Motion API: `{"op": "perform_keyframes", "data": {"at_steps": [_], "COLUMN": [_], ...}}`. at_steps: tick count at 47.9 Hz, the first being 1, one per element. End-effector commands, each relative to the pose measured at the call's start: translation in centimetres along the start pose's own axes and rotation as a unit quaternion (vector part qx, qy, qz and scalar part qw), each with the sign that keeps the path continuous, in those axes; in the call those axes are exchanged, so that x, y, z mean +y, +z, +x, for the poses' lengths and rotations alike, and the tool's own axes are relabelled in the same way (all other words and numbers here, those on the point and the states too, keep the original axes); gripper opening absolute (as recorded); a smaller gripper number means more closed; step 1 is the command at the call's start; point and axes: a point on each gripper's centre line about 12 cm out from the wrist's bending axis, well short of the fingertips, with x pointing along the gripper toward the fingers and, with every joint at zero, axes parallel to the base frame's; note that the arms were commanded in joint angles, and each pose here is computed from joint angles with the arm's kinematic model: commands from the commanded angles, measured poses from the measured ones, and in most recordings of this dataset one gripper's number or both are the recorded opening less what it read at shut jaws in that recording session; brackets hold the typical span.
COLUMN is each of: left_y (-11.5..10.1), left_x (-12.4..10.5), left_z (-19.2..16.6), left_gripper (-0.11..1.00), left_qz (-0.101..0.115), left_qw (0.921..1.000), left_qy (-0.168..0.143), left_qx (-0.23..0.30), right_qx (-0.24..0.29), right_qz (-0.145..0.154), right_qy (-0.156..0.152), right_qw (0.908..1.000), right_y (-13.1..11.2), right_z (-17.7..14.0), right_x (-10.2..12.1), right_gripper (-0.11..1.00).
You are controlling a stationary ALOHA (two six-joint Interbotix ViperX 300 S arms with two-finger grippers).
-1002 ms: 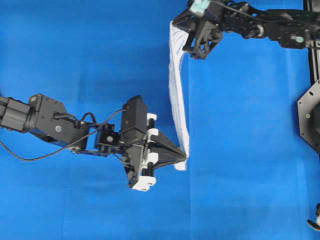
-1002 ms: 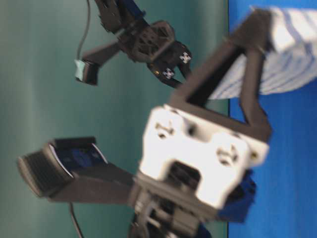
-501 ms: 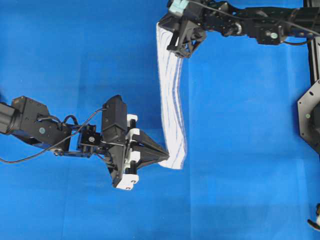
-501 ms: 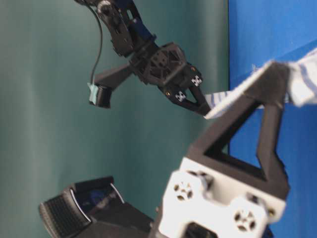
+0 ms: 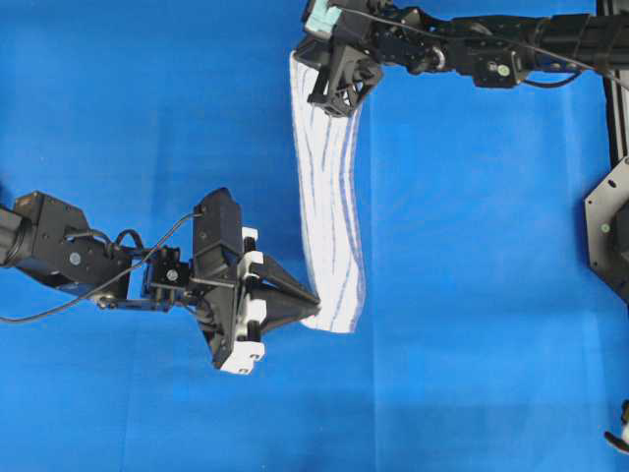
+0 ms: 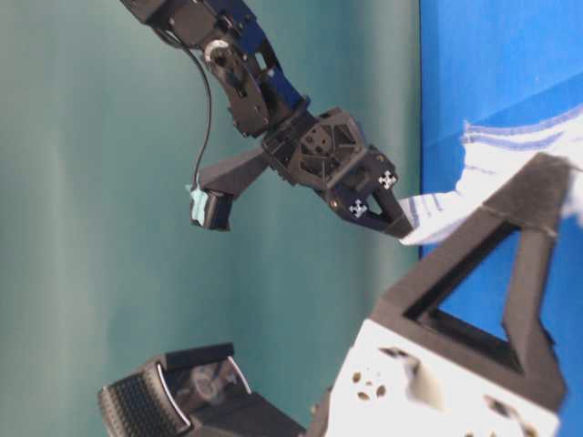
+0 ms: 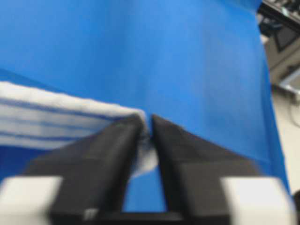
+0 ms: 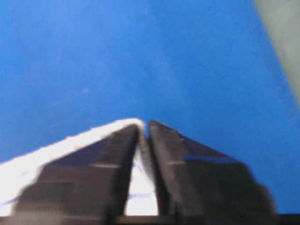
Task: Fold the blue towel.
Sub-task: 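Lay the vertical strip down and open both grippers, withdrawing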
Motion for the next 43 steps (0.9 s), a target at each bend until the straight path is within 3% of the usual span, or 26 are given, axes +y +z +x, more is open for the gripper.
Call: {"op": "perform_keyframes", "data": {"at_steps": [1, 8, 12, 19, 28, 36, 43], "left_y": [1.1, 0.6, 0.6, 1.0, 2.7, 4.9, 6.6], "left_x": [-1.1, -0.8, -0.8, -1.2, -2.2, -2.3, -0.7], "left_z": [-0.5, -0.8, -1.1, -2.5, -5.4, -7.6, -8.8], "left_gripper": [0.27, 0.72, 0.86, 0.78, 0.77, 0.77, 0.77], "left_qz": [-0.011, -0.018, -0.023, -0.033, -0.035, -0.028, -0.006], "left_qw": [0.9998, 0.9998, 0.9996, 0.9989, 0.9981, 0.9989, 0.9998], "left_qy": [-0.009, -0.001, 0.002, 0.0, -0.013, -0.023, -0.006], "left_qx": [-0.013, 0.009, 0.017, 0.035, 0.049, 0.031, 0.016], "right_qx": [-0.025, -0.035, -0.036, -0.038, -0.041, -0.056, -0.072], "right_qz": [-0.006, -0.019, -0.02, -0.024, -0.024, -0.023, -0.02], "right_qy": [0.001, 0.003, 0.002, 0.004, 0.014, 0.024, 0.027], "right_qw": [0.9997, 0.9992, 0.9992, 0.999, 0.9988, 0.9979, 0.9968], "right_y": [1.9, 2.4, 2.5, 2.8, 3.7, 4.5, 4.2], "right_z": [-0.2, -0.1, -0.1, -0.6, -3.0, -7.0, -10.3], "right_x": [0.2, 0.5, 0.5, 0.6, 0.8, 1.1, 1.3], "right_gripper": [0.36, 0.76, 0.89, 0.87, 0.87, 0.86, 0.86]}}
